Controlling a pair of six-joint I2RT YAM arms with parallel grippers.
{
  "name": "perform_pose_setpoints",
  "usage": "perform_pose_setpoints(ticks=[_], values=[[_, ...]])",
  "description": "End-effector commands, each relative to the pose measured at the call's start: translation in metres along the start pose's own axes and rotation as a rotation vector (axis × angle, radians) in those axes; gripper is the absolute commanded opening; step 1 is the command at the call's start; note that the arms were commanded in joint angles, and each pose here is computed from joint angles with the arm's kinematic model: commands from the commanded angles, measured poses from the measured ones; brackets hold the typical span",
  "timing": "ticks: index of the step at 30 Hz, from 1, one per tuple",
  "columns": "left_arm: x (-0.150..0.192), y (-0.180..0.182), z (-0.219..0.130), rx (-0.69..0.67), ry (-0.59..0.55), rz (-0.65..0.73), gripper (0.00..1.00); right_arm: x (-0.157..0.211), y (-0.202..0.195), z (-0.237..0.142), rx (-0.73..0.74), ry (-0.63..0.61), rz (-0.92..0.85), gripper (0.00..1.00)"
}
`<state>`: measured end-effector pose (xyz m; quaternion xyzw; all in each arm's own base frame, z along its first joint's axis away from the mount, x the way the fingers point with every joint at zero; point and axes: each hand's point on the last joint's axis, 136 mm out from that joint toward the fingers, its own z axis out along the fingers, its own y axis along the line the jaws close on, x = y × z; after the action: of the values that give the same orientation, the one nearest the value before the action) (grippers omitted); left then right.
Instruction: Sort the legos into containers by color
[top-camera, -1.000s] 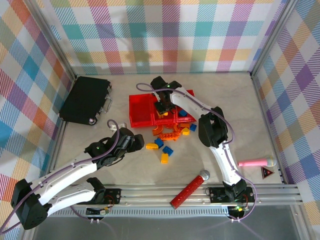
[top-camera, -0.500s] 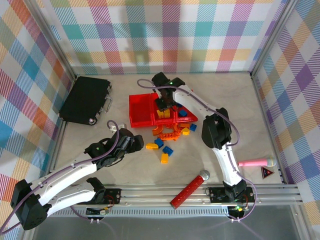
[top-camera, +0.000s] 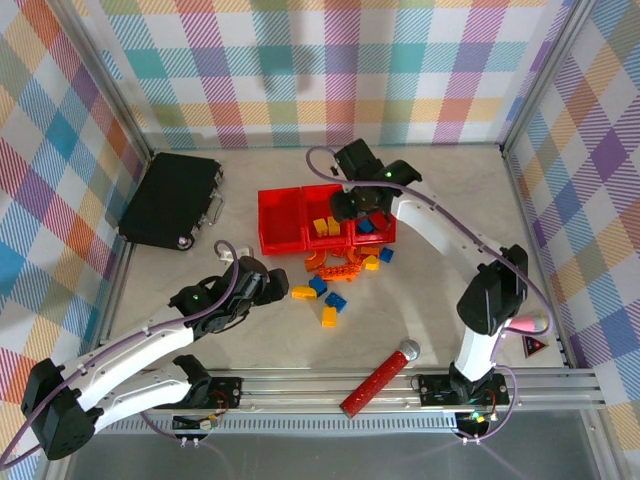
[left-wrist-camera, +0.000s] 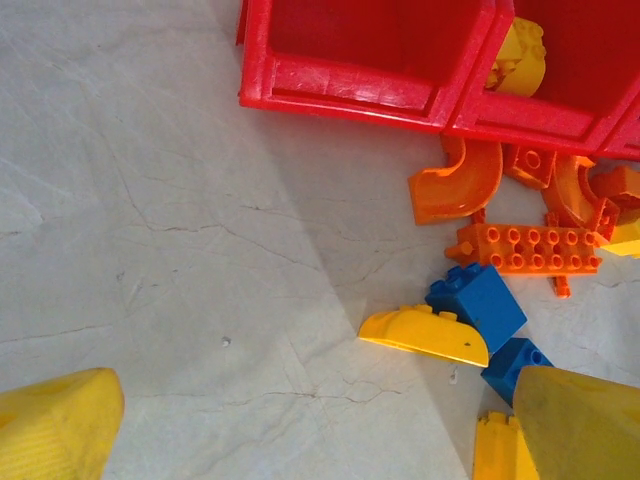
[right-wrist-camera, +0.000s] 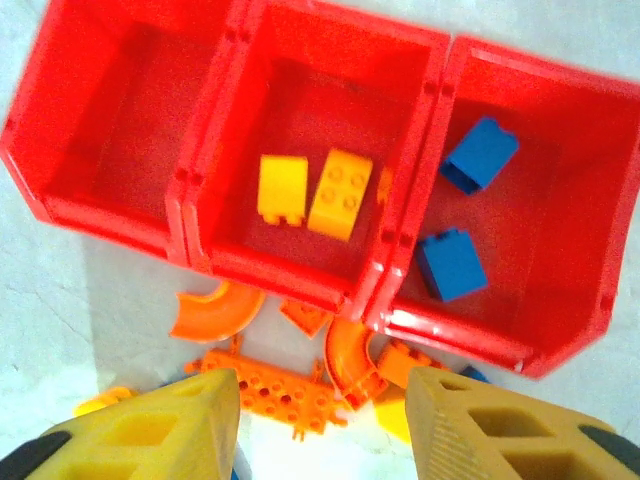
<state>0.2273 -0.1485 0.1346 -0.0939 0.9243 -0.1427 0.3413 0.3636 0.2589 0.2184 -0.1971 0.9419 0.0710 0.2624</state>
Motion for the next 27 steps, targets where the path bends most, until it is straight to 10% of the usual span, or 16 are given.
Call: perform_pose_setpoints(ticks=[1, 27], values=[[0.007, -0.005, 0.006, 0.02, 0.015, 0.009, 1.0, 0.018, -0.014, 0.004, 0.035, 0.015, 0.072, 0.51], [0.009, -0.007, 0.013, -0.003, 0.034, 0.025, 1.0, 0.112, -0.037, 0.104, -0.043, 0.307, 0.056, 0.61]])
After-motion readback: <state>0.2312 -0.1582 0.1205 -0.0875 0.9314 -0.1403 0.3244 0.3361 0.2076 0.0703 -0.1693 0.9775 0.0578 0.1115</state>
